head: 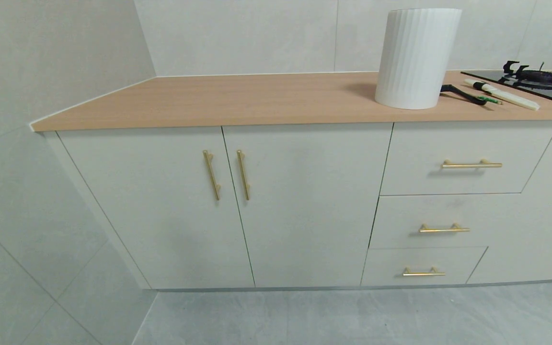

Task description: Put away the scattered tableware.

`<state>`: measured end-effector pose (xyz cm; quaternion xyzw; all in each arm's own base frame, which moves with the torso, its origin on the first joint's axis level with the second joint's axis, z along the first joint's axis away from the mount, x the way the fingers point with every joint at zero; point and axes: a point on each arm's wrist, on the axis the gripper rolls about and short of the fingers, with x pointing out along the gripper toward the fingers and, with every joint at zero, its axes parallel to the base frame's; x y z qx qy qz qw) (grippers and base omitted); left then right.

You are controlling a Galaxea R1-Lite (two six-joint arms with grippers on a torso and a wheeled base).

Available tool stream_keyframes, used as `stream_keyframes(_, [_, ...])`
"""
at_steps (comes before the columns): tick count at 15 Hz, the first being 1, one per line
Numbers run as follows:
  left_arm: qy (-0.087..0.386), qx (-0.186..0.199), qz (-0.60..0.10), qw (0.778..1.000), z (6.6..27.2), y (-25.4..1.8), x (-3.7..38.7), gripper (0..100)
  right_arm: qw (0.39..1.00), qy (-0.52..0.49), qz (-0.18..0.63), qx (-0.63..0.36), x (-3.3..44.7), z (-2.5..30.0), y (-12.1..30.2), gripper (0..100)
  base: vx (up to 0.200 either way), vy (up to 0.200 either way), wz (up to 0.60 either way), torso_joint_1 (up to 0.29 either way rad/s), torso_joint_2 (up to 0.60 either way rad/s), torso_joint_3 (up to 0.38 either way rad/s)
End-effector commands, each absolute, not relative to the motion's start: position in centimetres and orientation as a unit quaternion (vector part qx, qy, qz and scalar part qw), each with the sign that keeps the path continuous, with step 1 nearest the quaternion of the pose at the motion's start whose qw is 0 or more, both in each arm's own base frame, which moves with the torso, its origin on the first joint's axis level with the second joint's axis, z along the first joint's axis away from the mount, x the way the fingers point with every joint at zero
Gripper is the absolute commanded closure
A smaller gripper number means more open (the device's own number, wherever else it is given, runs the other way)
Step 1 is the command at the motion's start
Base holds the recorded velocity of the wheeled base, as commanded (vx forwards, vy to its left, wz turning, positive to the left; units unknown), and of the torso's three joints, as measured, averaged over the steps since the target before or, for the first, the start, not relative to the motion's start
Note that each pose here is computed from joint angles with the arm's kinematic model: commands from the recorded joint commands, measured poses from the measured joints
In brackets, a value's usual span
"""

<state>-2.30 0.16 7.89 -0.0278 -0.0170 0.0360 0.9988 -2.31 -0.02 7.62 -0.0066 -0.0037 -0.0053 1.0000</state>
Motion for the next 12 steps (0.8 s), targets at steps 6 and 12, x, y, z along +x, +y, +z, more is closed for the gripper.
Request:
stream_keyframes(6, [-0.015, -0.017, 0.038, 0.999, 7.85, 0.17, -2.29, 0, 1.000, -0.001, -0.005, -0.007, -2.28, 7.56, -0.02, 0, 0.000, 0.000, 0.00, 0.000, 0.00, 0.000])
stream_keyframes(12, [0.003, 0.007, -0.021, 1.000, 7.50, -0.10, -2.27, 0, 1.000, -0.001, -0.005, -0.006, -2.28, 7.56, -0.01, 0, 0.000, 0.000, 0.00, 0.000, 0.00, 0.000])
